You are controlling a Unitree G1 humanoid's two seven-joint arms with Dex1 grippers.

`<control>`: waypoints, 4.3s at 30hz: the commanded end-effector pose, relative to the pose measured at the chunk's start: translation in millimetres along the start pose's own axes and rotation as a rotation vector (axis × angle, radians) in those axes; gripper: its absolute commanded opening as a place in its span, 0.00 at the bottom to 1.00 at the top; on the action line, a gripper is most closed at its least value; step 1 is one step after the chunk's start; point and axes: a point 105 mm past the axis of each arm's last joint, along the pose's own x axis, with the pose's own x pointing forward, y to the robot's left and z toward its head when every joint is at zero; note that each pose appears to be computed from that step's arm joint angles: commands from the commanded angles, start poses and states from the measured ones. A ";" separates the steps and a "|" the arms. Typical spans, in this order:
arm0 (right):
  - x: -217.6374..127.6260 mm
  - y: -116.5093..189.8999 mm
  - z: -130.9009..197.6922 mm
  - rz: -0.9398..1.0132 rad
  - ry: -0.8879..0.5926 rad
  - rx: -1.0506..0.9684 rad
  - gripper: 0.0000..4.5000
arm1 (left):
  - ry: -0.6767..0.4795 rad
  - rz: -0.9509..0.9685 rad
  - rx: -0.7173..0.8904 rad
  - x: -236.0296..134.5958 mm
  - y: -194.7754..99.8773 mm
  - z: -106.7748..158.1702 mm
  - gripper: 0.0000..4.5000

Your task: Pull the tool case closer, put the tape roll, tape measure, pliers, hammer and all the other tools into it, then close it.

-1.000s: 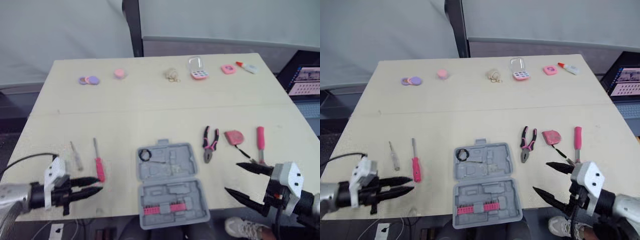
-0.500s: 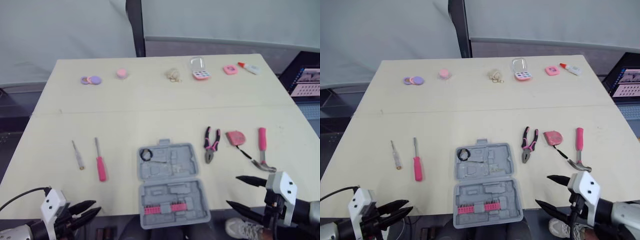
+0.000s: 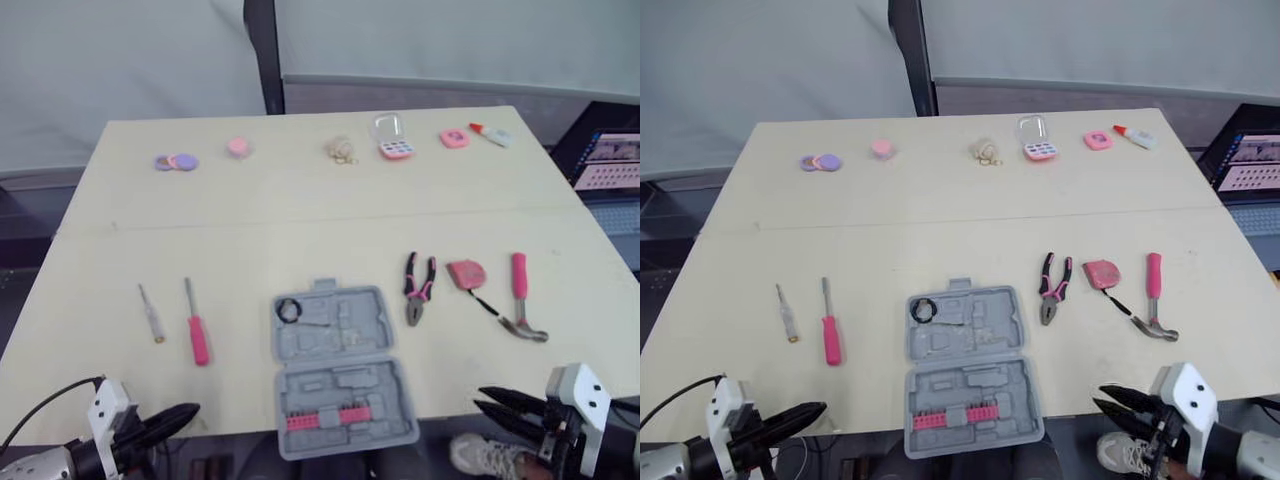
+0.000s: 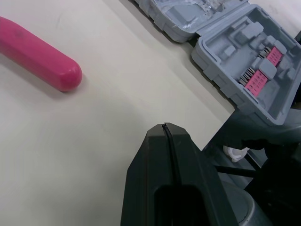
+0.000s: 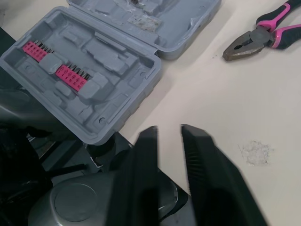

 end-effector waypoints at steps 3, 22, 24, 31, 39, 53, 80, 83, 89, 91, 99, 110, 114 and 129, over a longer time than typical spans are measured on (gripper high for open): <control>-3.5 -4.4 -6.4 -0.041 0.039 0.027 0.00 | 0.030 -0.011 0.009 -3.5 -6.9 -10.2 0.00; -4.9 -16.1 -1.3 -0.079 0.059 0.056 0.98 | -0.109 -0.119 0.178 -1.0 -12.9 31.6 1.00; -3.9 -23.8 2.3 -0.117 0.059 0.038 0.98 | -0.151 -0.112 0.240 3.8 -8.8 49.4 1.00; 7.3 -57.2 24.8 -0.292 0.029 -0.014 0.98 | -0.236 -0.259 0.391 29.8 -19.5 106.2 1.00; 25.2 -83.0 25.2 -0.374 0.100 0.048 0.98 | -0.244 -0.343 0.453 48.1 -23.5 118.5 1.00; 52.4 -148.8 26.2 -0.524 0.146 0.173 0.98 | -0.266 -0.356 0.491 64.8 -36.3 128.2 1.00; 103.1 -166.6 29.7 -0.447 0.139 0.242 0.98 | -0.255 -0.286 0.477 56.4 -38.9 111.9 1.00; 105.5 -166.7 29.6 -0.444 0.140 0.248 0.98 | -0.255 -0.284 0.477 56.4 -39.3 110.9 1.00; 106.3 -166.3 29.2 -0.439 0.146 0.255 0.98 | -0.257 -0.280 0.481 57.0 -39.9 111.6 1.00; 106.9 -165.6 28.9 -0.437 0.148 0.257 0.93 | -0.259 -0.280 0.482 57.5 -40.4 112.3 1.00; 108.1 -162.7 27.4 -0.430 0.161 0.261 0.11 | -0.265 -0.276 0.485 59.4 -40.4 116.0 1.00; 113.2 -148.7 26.5 -0.406 0.177 0.259 0.01 | -0.270 -0.292 0.480 64.8 -42.4 117.2 1.00; 111.2 -137.1 24.5 -0.407 0.184 0.261 0.01 | -0.269 -0.300 0.478 66.4 -42.3 115.8 1.00; 89.6 -85.2 7.2 -0.422 0.226 0.325 0.01 | -0.247 -0.357 0.471 67.9 -41.4 109.5 1.00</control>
